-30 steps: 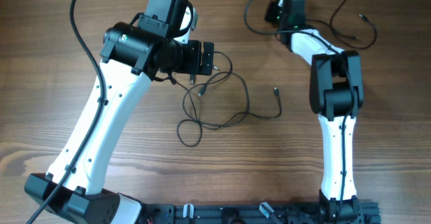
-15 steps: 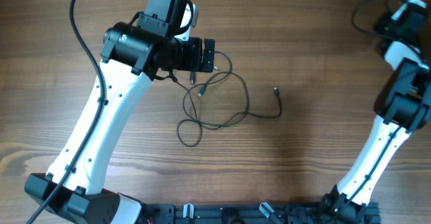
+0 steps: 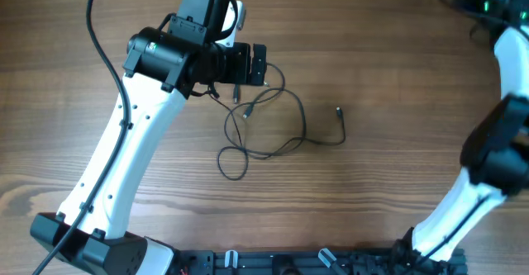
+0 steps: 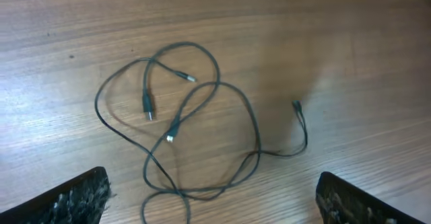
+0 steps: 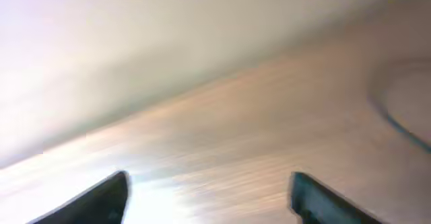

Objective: Untangle cables

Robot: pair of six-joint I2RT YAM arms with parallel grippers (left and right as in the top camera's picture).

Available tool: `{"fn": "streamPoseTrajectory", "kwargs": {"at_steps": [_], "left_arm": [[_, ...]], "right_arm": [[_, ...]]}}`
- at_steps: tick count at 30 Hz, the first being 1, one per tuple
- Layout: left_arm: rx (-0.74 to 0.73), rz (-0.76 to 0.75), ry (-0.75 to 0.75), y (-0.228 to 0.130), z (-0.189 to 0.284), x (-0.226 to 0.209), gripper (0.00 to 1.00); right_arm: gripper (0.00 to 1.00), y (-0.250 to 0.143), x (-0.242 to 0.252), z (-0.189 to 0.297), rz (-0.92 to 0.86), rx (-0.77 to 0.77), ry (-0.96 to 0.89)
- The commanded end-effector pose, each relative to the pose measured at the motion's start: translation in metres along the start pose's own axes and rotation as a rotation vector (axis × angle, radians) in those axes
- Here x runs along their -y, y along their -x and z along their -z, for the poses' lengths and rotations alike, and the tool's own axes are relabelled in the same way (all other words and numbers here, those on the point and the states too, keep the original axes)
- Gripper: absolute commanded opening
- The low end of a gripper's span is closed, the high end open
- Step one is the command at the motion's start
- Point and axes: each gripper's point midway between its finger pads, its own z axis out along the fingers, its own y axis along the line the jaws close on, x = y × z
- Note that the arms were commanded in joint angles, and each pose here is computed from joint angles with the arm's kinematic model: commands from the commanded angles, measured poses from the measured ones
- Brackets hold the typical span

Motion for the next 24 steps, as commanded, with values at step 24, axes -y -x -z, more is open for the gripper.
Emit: {"fn": "streamPoseTrajectory", "kwargs": {"at_steps": [24], "left_arm": [[0.245, 0.486, 0.209, 0.044, 0.051, -0.218, 1.0]], "right_arm": [[1.0, -0.402, -0.382, 0.086, -0.645, -0.597, -0.059]]}}
